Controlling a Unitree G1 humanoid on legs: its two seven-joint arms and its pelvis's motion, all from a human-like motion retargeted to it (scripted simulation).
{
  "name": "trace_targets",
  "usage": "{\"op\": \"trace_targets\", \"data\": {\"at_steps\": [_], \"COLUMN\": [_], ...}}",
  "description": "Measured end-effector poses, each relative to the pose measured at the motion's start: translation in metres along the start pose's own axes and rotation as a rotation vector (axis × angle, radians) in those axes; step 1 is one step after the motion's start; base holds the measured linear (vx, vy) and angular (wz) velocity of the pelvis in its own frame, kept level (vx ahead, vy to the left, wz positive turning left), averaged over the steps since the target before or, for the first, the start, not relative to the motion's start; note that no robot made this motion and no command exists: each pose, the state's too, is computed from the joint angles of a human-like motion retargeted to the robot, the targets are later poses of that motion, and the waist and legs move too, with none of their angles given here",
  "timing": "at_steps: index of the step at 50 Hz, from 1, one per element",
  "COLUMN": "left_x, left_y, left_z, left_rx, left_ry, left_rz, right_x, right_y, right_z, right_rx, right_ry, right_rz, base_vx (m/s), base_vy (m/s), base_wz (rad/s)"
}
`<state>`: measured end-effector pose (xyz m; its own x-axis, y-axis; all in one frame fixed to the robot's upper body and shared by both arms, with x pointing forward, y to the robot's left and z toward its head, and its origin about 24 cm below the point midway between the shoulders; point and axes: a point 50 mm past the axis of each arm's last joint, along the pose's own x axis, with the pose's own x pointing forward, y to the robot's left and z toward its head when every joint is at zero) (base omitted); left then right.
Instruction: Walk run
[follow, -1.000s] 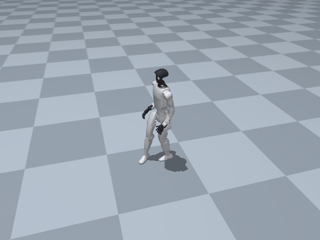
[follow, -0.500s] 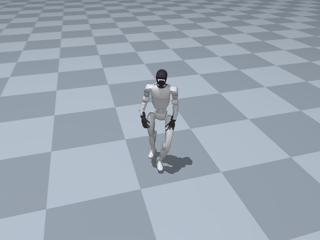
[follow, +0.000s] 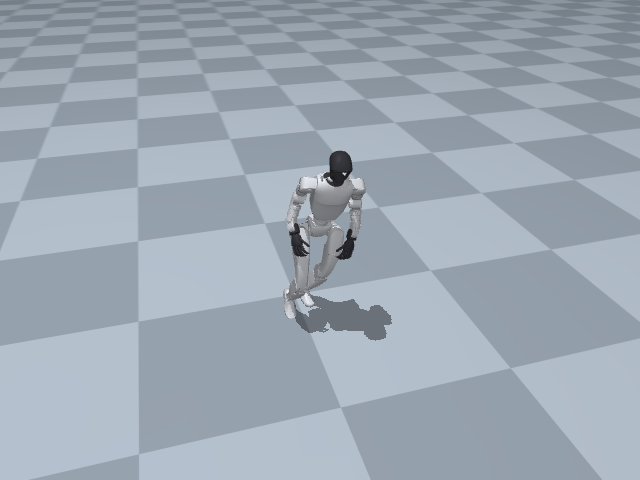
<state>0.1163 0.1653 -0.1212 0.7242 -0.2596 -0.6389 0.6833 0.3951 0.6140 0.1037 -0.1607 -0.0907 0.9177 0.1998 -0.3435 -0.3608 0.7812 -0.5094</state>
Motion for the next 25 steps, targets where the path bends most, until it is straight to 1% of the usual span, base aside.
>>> {"op": "trace_targets", "data": {"at_steps": [3,5,7,9,10,13,15,18,20,23,25], "left_x": [-0.011,-0.015,-0.017,-0.014,-0.013,-0.02,-0.019,-0.02,-0.021,-0.023,-0.023], "left_y": [-0.028,-0.045,-0.057,-0.06,-0.061,-0.066,-0.063,-0.06,-0.052,-0.041,-0.034], "left_z": [0.001,0.006,0.014,0.02,0.02,0.004,0.001,0.01,0.017,0.021,0.022], "left_rx": [-0.112,-0.196,-0.234,-0.214,-0.186,-0.125,-0.112,-0.25,-0.318,-0.335,-0.316], "left_ry": [0.008,0.021,0.016,0.007,0.013,0.104,0.139,0.158,0.132,0.07,0.023], "left_rz": [-0.079,-0.101,-0.108,-0.115,-0.124,-0.178,-0.176,-0.075,0.034,0.141,0.171], "right_x": [-0.015,-0.02,-0.017,-0.008,-0.002,0.018,0.04,0.053,0.056,0.047,0.037], "right_y": [-0.012,-0.023,-0.038,-0.053,-0.056,-0.048,-0.057,-0.07,-0.082,-0.087,-0.083], "right_z": [-0.002,-0.002,0.0,0.002,0.003,0.012,0.018,0.026,0.031,0.025,0.015], "right_rx": [0.064,0.126,0.168,0.146,0.124,0.05,0.054,0.051,0.036,-0.007,-0.015], "right_ry": [-0.011,-0.031,-0.077,-0.116,-0.125,-0.169,-0.2,-0.269,-0.294,-0.258,-0.201], "right_rz": [-0.127,-0.271,-0.415,-0.466,-0.458,-0.298,-0.253,-0.135,-0.114,-0.098,-0.089], "base_vx": [2.16,2.01,2.07,2.05,1.78,2.07,2.31,2.25,2.58,2.54,2.38], "base_vy": [-0.33,-0.33,-0.27,-0.41,-0.65,-0.82,-0.66,-0.5,-0.36,-0.28,-0.28], "base_wz": [1.66,0.92,0.27,0.16,-0.61,-0.87,0.65,-1.37,-1.43,-0.65,0.03]}}
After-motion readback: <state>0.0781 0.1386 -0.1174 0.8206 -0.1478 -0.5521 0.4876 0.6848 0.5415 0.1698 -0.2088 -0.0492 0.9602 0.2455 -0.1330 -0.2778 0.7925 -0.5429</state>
